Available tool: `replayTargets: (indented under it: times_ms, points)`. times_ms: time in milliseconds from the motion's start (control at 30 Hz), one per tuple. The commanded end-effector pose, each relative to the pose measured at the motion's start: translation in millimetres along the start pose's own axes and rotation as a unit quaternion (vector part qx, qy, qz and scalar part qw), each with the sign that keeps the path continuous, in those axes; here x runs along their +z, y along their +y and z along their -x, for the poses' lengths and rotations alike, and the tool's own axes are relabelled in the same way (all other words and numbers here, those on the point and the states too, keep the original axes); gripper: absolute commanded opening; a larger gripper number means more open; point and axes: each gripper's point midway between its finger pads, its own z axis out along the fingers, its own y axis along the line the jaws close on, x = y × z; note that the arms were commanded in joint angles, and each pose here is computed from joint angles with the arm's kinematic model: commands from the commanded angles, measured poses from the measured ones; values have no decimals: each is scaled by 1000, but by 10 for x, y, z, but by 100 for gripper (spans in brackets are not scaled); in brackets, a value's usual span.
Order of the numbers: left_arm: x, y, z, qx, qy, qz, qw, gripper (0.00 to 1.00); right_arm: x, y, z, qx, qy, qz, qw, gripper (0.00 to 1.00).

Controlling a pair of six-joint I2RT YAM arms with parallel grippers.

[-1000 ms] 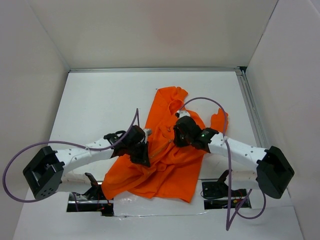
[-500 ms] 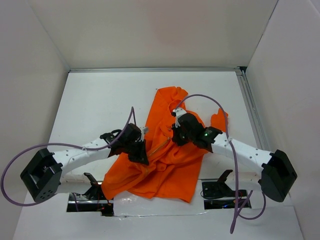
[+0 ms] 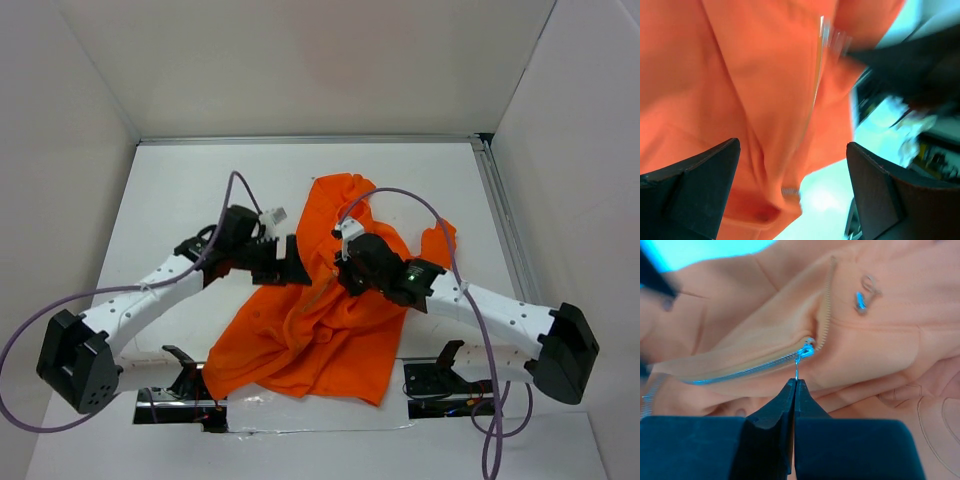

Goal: Zip up the jacket

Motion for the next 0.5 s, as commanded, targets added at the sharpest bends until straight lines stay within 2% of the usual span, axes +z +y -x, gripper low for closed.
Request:
replayTargets:
  times_ms: [0, 67, 100, 133, 200, 333, 367, 433, 467]
  points:
    - [-57, -236, 557, 38, -47, -54, 997, 99, -278, 103, 351, -2, -58, 11, 998, 0]
    - [-27, -325, 784, 46, -52, -64, 995, 99, -346, 134, 350, -5, -62, 15, 998, 0]
    - [141, -215, 826, 33, -32, -53, 998, 99, -351, 139, 333, -6, -61, 15, 998, 0]
    - [170, -290, 954, 41, -33, -61, 997, 99, -362, 153, 323, -6, -60, 19, 998, 0]
    - [424, -208, 947, 27, 6, -54, 998, 99, -364, 142, 319, -6, -61, 14, 998, 0]
    - [754, -157, 1020, 21, 33, -14, 999, 99, -345, 67, 313, -2, -60, -12, 998, 0]
    - [809, -153, 1009, 22, 40, -11, 999, 97, -347, 55, 314, -2, -62, -16, 998, 0]
    - [921, -185, 985, 25, 56, -25, 998, 87, -343, 75, 322, -2, -65, -12, 998, 0]
    - [987, -180, 956, 24, 65, -29, 997, 77, -337, 68, 322, -1, -67, -13, 998, 0]
